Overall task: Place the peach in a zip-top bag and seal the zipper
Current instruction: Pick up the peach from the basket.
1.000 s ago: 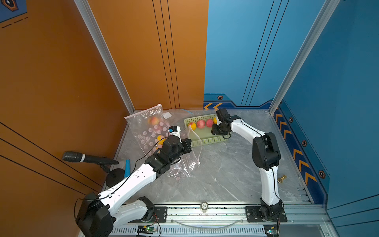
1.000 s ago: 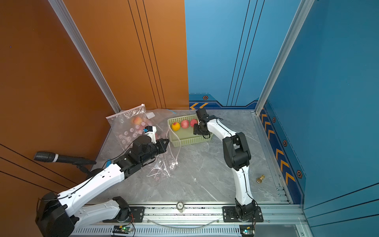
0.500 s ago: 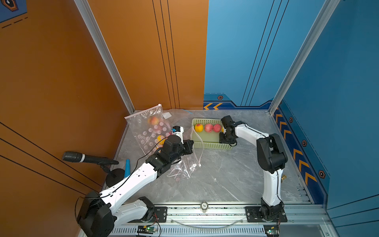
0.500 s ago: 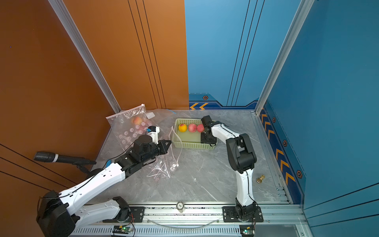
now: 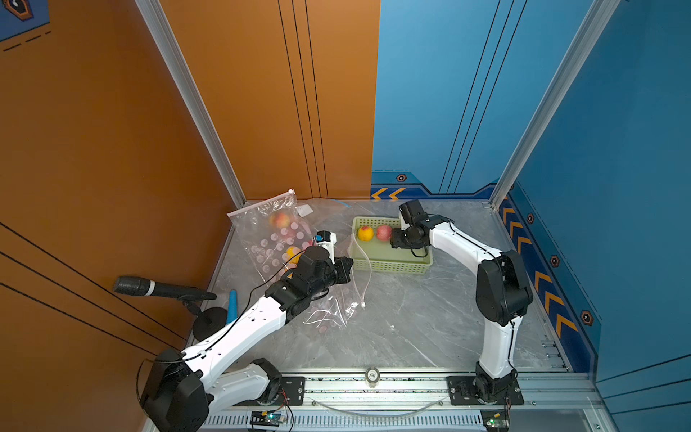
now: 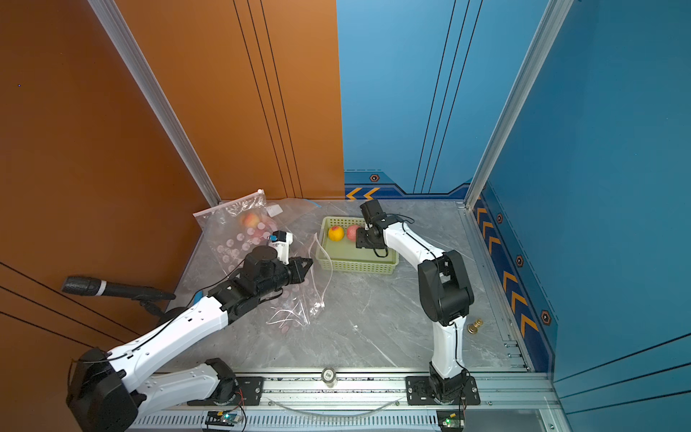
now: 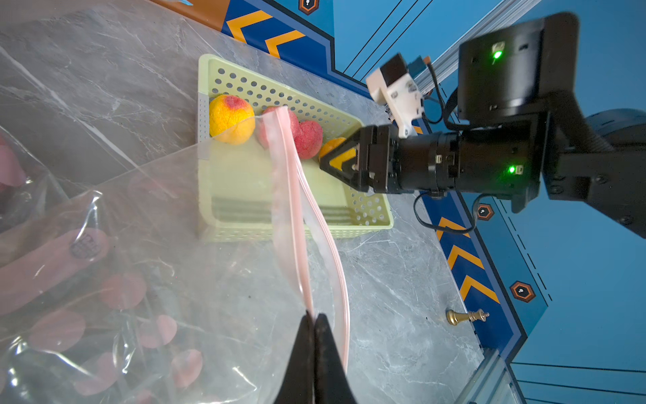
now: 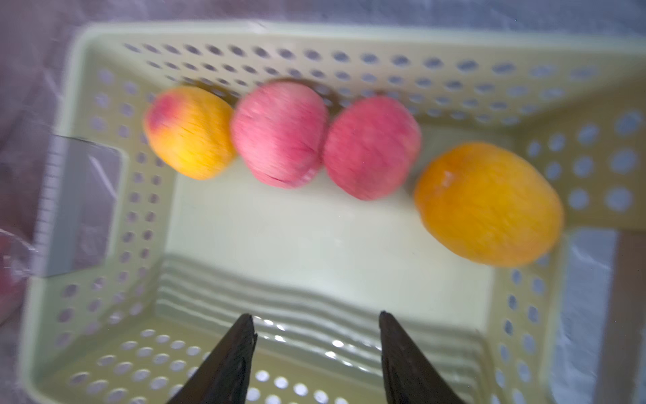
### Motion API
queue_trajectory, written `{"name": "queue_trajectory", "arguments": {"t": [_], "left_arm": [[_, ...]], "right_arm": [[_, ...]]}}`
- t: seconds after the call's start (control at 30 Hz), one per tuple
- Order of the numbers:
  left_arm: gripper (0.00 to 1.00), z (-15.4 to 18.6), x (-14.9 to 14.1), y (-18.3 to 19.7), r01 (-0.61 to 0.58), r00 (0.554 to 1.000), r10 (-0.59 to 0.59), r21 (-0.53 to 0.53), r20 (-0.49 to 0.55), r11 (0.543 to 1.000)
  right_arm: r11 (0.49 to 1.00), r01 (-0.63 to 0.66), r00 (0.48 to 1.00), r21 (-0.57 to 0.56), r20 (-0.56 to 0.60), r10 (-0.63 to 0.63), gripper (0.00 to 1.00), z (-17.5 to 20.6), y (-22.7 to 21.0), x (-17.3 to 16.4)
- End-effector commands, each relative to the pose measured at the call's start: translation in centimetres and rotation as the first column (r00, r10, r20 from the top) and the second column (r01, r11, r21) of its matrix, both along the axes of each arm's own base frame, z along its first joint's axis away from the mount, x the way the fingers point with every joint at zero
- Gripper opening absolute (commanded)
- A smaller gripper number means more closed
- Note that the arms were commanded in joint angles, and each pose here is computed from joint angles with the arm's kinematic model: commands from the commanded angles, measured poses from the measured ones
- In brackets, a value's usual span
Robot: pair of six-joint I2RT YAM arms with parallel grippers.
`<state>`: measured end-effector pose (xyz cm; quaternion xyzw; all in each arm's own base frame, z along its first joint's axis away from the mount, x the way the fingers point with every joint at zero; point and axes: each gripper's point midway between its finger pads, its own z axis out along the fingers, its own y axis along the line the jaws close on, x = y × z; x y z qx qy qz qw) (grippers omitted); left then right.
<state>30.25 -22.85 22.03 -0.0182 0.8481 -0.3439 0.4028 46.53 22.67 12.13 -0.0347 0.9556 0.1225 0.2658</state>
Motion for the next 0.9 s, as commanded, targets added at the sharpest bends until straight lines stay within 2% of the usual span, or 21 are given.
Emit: {"name": "queue_trajectory", "arguments": {"t": [0.0, 0.1, 0.13, 0.27, 0.87], "left_arm": [[0.00, 1.1, 0.1, 0.1, 0.012, 1.000, -0.012, 0.000, 0.019, 1.000], [0.00, 0.8, 0.1, -0.1, 0.017, 1.000, -0.017, -0.002, 0.011, 1.000], [0.00, 0.8, 0.2, -0.2, 0.019, 1.000, -0.019, -0.006, 0.011, 1.000], [0.00, 0.8, 0.2, -0.3, 0.020, 1.000, -0.020, -0.016, 0.009, 1.000], [0.00, 0.4, -0.2, -0.7, 0.031, 1.000, -0.031, -0.038, -0.002, 0.999]], "right_arm": [[0.999, -0.034, 0.995, -0.006, 0.090, 0.034, 0.59, 0.9, 3.0, 2.1], [0.998, -0.049, 0.993, -0.050, 0.104, 0.054, 0.60, -0.8, 4.8, 3.0], [0.997, -0.055, 0.989, -0.052, 0.131, 0.062, 0.60, -0.1, 5.5, 3.7], [0.995, -0.067, 0.986, -0.077, 0.145, 0.078, 0.61, -1.3, 7.1, 5.0], [0.977, -0.115, 0.988, -0.182, 0.080, 0.131, 0.71, -6.7, 8.4, 7.4]]}}
